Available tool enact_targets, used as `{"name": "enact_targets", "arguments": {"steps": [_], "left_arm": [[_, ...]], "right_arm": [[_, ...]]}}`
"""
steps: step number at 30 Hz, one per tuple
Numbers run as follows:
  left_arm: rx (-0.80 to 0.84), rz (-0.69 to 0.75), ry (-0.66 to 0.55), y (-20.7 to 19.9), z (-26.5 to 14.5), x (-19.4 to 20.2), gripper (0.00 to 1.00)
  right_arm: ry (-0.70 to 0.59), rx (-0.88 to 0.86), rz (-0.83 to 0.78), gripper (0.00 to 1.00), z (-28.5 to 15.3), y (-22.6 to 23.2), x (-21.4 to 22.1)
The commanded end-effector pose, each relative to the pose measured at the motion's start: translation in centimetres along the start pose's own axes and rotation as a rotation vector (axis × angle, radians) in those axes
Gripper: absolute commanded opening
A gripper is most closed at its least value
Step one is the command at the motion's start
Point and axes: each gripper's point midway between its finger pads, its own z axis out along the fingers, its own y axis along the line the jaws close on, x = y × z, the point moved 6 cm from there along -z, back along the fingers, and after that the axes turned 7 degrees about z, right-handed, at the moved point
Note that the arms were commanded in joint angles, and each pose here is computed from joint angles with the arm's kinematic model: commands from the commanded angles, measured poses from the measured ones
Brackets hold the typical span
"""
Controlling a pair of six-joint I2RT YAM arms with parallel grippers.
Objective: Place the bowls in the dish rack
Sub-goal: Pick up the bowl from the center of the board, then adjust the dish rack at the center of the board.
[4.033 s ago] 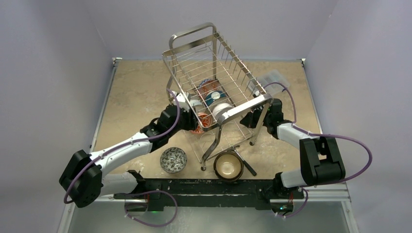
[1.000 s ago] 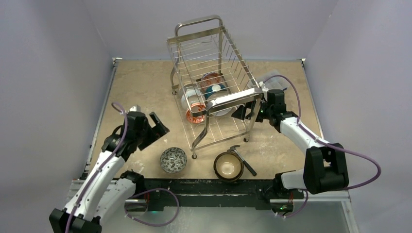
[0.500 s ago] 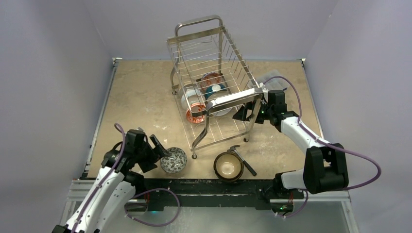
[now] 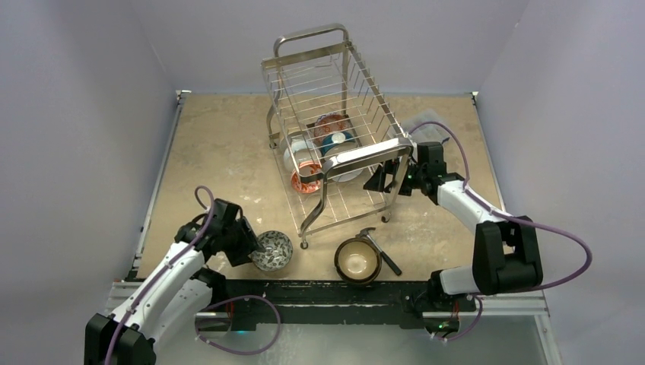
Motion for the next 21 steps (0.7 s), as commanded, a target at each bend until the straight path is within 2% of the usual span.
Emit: {"name": "enact_targets", "arguments": {"steps": [1,4,9,10,14,21], "left_arm": [[0.096,0.027,-0.062,-1.3,0.6,-1.0,0.45],[0.114,0.015,-0.066,-1.7,0.9,-1.3,0.34],[0.135,0.023,-0.130,-2.6,0.5,-2.4,0.25],[0.146,0.028,-0.141,-2.8,0.5,-2.7,0.21],[0.158,0.057,-0.184,-3.7,-0.1,-3.8,0.00],[0.107,0.173,-0.317,-5.7,-2.8,-7.3,0.00]], "right_arm": [[0.002,-0.059,-0.033,0.93,0.3,1.2,-1.2],[0.018,-0.063,-0.023,0.93,0.5,1.1,-1.1],[0.056,-0.083,0.004,0.92,0.6,0.7,0.3],[0.080,-0.105,0.017,0.91,0.7,0.6,0.9],[0.115,-0.123,0.031,0.80,0.8,0.1,2.2],[0.116,-0.150,0.042,0.72,-0.1,0.4,3.4]]}}
